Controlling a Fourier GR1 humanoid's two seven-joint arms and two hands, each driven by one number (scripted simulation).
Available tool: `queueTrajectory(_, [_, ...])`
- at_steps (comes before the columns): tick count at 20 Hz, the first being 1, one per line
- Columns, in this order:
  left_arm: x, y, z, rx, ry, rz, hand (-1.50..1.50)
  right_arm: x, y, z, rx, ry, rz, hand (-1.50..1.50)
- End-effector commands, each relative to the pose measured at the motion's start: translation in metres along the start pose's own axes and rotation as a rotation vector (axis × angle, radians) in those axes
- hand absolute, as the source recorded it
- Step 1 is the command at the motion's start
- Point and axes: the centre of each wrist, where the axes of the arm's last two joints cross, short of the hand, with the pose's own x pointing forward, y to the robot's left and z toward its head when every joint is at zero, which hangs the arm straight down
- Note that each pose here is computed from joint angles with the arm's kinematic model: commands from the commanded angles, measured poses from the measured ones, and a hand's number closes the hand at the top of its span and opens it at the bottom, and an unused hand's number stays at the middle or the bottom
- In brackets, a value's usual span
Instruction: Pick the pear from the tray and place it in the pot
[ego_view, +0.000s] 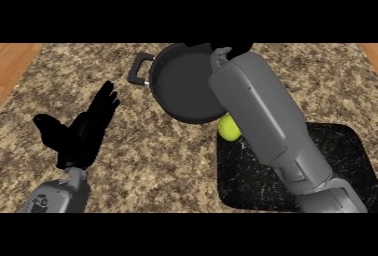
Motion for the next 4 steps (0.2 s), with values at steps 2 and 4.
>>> queueTrajectory(2, [-0.003, -0.003, 0.009, 0.011, 0.003, -0.011, 0.0, -0.003, 0.002, 0.001, -0.207, -0.015, -0.193, -1.5])
queueTrajectory(4, [-0.004, 0.007, 0.006, 0.048, 0.011, 0.014, 0.0, 0.002, -0.013, -0.005, -0.241, -0.007, -0.234, -1.5])
